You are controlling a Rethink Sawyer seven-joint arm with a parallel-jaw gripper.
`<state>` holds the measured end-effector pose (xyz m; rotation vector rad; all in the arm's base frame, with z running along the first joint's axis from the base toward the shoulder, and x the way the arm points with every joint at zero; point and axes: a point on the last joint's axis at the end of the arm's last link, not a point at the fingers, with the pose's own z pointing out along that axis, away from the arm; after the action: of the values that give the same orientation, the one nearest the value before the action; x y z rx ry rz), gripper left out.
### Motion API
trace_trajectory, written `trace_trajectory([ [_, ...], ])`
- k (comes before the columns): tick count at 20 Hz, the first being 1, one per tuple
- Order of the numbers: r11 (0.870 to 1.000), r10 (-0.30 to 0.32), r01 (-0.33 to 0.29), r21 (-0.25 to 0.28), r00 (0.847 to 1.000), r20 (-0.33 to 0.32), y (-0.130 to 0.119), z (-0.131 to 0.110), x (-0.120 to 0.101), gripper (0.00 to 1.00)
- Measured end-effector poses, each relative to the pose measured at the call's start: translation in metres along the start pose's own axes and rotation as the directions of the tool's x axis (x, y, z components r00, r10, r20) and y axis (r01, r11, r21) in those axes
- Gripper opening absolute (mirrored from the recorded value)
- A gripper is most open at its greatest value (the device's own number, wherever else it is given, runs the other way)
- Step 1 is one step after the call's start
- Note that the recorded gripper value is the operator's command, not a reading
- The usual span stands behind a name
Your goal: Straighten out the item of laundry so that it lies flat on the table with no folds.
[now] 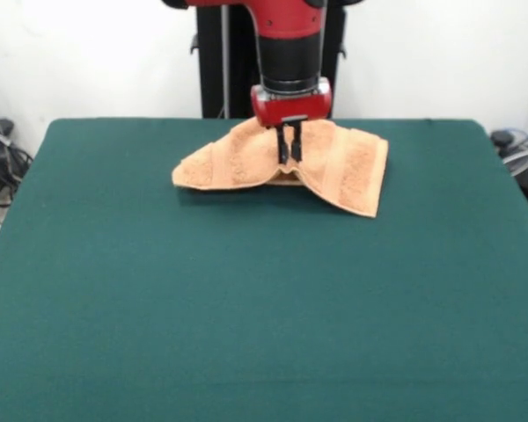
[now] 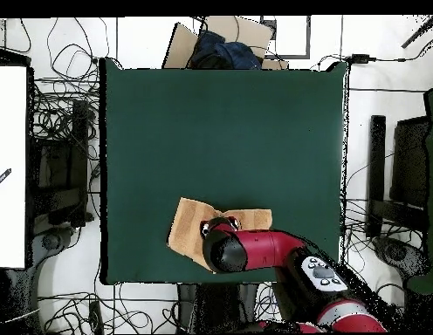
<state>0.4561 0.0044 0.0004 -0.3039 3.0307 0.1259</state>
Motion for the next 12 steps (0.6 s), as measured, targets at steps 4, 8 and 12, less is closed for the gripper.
trace_trajectory([
  [4, 1.0, -0.006, 0.006, -0.008, 1.0, 0.006, 0.004, 0.0, -0.003, 0.0],
  [8, 1.0, -0.009, 0.009, -0.011, 1.0, 0.011, 0.008, -0.004, -0.01, 0.0],
  [12, 1.0, -0.012, 0.012, -0.019, 1.0, 0.014, 0.016, -0.008, -0.02, 0.0],
])
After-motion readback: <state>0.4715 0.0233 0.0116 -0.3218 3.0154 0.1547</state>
